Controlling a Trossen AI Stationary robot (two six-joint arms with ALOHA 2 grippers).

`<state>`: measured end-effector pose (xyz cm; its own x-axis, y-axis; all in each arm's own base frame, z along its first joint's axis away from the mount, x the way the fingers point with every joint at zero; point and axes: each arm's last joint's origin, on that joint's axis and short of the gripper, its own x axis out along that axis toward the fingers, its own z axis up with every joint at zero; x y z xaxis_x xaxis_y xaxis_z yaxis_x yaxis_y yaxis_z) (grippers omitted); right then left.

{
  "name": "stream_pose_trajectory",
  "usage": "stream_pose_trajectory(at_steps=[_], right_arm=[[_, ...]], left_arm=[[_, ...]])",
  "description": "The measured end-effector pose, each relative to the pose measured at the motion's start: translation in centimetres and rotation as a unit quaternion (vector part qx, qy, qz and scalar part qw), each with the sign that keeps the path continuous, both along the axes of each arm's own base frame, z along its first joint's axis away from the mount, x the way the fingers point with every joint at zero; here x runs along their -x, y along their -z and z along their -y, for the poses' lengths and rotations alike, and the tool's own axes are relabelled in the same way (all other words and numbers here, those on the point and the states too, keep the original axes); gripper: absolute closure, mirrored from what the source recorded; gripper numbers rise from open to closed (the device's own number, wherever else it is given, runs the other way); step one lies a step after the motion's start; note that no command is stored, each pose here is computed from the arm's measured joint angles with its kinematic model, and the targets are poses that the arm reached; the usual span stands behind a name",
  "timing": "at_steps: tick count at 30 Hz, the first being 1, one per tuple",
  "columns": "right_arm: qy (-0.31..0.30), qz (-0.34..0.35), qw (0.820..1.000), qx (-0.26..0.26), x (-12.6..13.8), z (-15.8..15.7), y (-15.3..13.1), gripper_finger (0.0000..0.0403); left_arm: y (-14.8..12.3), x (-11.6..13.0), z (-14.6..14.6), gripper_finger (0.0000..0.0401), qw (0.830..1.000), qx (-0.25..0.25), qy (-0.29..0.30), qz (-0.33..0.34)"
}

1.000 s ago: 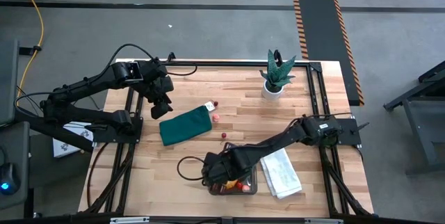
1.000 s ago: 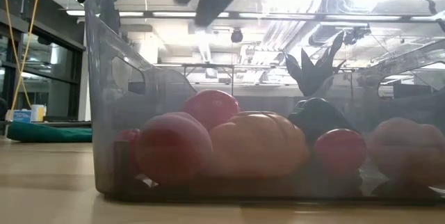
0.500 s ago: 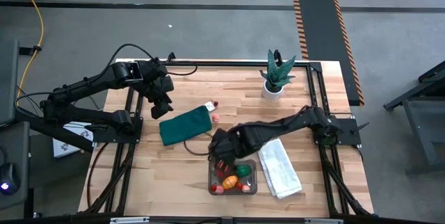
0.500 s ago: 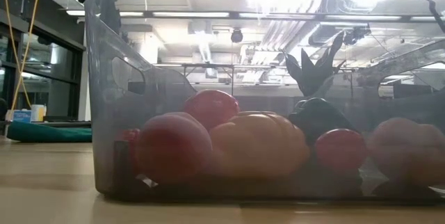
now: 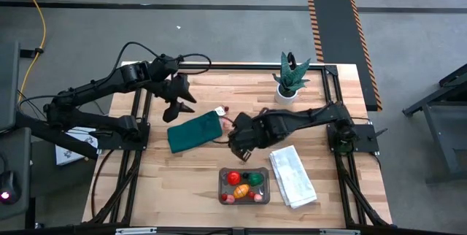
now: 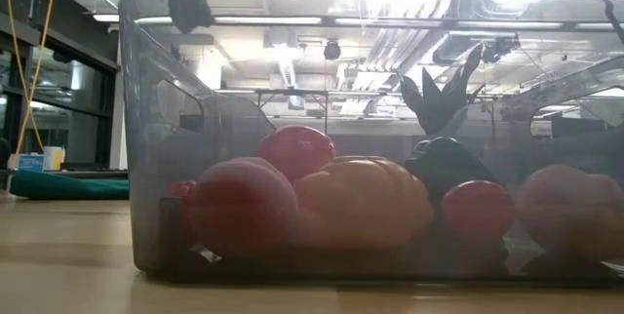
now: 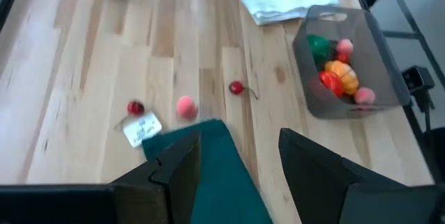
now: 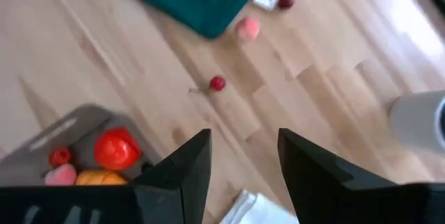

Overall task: Pick and placing Produce into tupperware
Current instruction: Put the pink peach into the black bin

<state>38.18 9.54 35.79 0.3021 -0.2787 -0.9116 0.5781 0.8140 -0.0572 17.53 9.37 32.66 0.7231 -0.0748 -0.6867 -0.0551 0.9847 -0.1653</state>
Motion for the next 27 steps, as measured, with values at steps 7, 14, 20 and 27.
stream_pose_trajectory(at_steps=[7, 14, 20, 27], right_arm=[[0.059, 0.082, 0.994, 0.044, 2.7, 2.1, -4.2, 0.0247], [0.032, 0.136, 0.989, 0.053, 7.0, 3.6, -8.7, 0.0247], [0.009, 0.192, 0.979, 0.065, 12.0, 4.8, -12.6, 0.0247], [-0.006, 0.254, 0.963, 0.089, 18.1, 6.4, -16.0, 0.0247]], left_arm=[[1.5, -2.2, 0.0, 0.0219, 0.997, -0.029, 0.073, -0.021], [3.8, -5.1, 0.3, 0.0219, 0.991, -0.051, 0.095, -0.075], [4.9, -6.7, 0.6, 0.0219, 0.99, -0.05, 0.105, -0.084], [5.2, -8.3, 0.9, 0.0219, 0.994, -0.051, 0.078, -0.061]])
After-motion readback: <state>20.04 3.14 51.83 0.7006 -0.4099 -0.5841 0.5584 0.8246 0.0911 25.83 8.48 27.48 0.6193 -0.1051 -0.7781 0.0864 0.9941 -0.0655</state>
